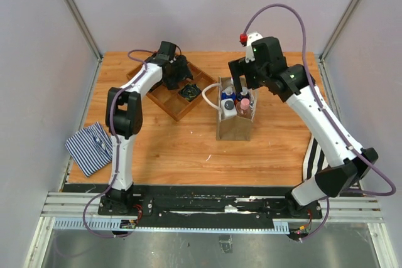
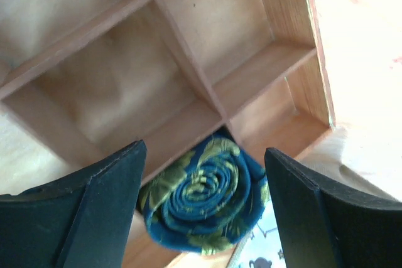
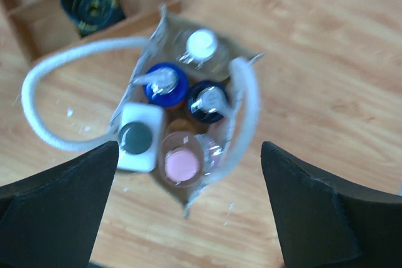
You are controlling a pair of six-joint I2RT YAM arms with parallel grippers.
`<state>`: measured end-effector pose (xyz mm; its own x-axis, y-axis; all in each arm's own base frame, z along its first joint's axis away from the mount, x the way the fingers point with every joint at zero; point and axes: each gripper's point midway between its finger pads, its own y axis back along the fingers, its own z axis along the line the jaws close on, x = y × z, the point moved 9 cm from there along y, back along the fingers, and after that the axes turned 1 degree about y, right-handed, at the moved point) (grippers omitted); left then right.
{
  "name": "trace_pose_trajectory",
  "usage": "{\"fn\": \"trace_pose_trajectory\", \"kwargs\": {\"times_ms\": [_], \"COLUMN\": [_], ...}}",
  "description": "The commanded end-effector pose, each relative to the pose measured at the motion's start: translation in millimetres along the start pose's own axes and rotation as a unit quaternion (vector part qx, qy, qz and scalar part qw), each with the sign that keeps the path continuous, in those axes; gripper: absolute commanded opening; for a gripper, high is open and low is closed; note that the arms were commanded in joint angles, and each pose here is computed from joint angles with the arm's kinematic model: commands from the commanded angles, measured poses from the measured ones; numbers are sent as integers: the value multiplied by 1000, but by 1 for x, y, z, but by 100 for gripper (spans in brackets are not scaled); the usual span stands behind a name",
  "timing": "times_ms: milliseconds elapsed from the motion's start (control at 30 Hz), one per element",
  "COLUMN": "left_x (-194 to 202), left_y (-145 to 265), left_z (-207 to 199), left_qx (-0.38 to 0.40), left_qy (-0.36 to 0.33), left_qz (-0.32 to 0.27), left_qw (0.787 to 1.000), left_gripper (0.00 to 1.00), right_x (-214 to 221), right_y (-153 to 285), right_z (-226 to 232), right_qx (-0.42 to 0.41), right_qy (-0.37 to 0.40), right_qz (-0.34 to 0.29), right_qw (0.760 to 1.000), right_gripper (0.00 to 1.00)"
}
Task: Take the personal care products out of the canvas bag
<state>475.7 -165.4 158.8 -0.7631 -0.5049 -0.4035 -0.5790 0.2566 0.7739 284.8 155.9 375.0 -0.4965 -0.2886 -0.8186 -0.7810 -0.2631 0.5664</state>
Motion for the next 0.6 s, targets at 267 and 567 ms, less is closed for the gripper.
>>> {"fn": "trace_pose_trajectory", "kwargs": {"times_ms": [267, 567], "left_x": [32, 25], "left_y": [-44, -6], "left_z": [80, 157], "left_qx": [-196, -224], "left_qy": [33, 114], "left_qz": [73, 71], "left_qw": [977, 965], "left_gripper": [79, 79], "right_x": [61, 93], "right_y": [-33, -35], "right_z": [23, 19], "right_qx": [-84, -55], "right_qy": [-39, -35], "right_qz": [135, 169], "right_qw": [987, 983], "right_gripper": [61, 62]}}
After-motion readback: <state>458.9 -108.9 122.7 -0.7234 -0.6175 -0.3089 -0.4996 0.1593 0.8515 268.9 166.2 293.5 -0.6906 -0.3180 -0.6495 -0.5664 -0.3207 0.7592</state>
